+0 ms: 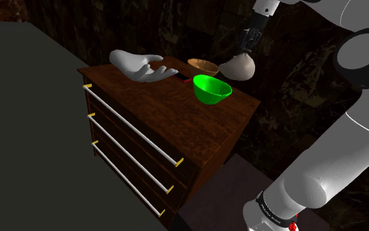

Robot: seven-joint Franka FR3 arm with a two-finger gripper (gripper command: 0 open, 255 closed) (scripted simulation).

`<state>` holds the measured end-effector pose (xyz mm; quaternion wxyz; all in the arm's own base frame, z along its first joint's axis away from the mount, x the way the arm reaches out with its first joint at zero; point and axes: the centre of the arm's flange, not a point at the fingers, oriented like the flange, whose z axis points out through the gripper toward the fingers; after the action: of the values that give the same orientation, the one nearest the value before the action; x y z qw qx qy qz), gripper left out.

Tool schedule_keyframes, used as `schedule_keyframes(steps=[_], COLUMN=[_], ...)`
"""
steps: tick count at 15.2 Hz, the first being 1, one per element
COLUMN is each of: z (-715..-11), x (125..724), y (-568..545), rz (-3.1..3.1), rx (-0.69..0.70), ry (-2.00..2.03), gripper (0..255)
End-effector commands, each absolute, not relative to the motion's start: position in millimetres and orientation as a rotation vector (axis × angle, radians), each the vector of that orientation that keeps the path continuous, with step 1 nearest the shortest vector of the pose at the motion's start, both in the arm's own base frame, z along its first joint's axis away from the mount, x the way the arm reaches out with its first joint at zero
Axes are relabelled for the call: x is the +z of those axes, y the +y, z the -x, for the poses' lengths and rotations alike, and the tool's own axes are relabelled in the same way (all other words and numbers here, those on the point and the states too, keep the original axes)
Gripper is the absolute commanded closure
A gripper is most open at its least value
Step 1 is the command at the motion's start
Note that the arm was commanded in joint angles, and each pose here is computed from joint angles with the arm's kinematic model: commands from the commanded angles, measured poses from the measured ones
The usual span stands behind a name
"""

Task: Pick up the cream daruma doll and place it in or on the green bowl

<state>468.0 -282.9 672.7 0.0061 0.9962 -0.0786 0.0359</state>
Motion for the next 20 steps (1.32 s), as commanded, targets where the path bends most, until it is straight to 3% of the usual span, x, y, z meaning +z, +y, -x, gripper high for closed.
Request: schedule_keyframes(steps=[1,10,20], z=[-467,-467,-467], x=[685,732,777], y=[-284,-284,-160], rz=[-3.117,-3.117,-3.117], rx=[0.116,0.116,0.116], ry=[-0.245,-0.245,-0.245], gripper=[255,255,255])
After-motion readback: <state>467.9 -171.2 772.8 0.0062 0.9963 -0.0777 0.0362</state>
